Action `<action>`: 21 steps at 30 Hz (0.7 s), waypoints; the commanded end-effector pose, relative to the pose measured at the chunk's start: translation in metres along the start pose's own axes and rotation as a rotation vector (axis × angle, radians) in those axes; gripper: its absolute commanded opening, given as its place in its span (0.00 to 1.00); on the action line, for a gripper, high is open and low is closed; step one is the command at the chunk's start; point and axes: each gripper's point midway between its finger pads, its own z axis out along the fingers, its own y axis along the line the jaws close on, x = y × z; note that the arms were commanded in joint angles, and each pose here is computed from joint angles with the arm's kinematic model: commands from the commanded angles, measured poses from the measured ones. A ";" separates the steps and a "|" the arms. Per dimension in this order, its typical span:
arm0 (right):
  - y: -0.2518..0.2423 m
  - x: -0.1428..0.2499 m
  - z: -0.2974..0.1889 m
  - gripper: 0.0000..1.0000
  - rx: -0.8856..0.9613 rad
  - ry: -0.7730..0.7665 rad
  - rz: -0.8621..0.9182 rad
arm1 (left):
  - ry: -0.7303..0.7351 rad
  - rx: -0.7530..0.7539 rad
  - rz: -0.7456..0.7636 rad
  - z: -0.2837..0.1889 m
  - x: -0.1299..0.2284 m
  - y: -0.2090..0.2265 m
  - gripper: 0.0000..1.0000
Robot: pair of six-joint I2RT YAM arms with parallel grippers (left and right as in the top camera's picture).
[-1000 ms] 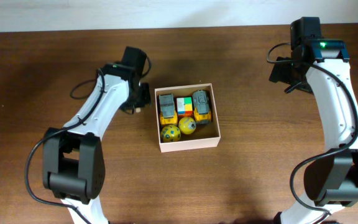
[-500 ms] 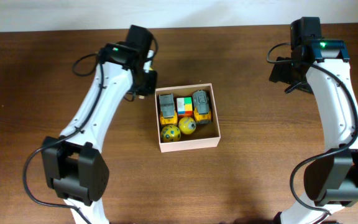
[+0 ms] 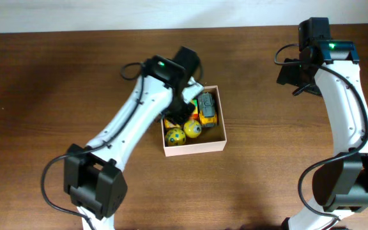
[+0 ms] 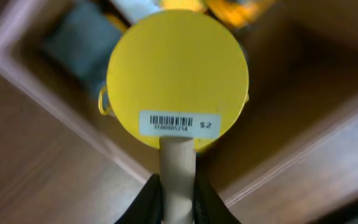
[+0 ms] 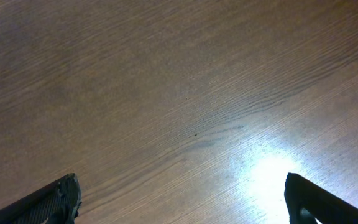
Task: Pack container
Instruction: 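Lower the rattle drum into the box front and open the left gripper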
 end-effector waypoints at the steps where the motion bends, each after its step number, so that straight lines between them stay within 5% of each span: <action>1: 0.000 0.003 0.003 0.99 0.006 0.010 0.009 | -0.005 0.020 0.094 -0.002 -0.004 -0.020 0.11; 21: 0.000 0.002 0.003 0.99 0.005 0.008 0.009 | 0.016 0.070 0.125 0.044 0.003 -0.033 0.11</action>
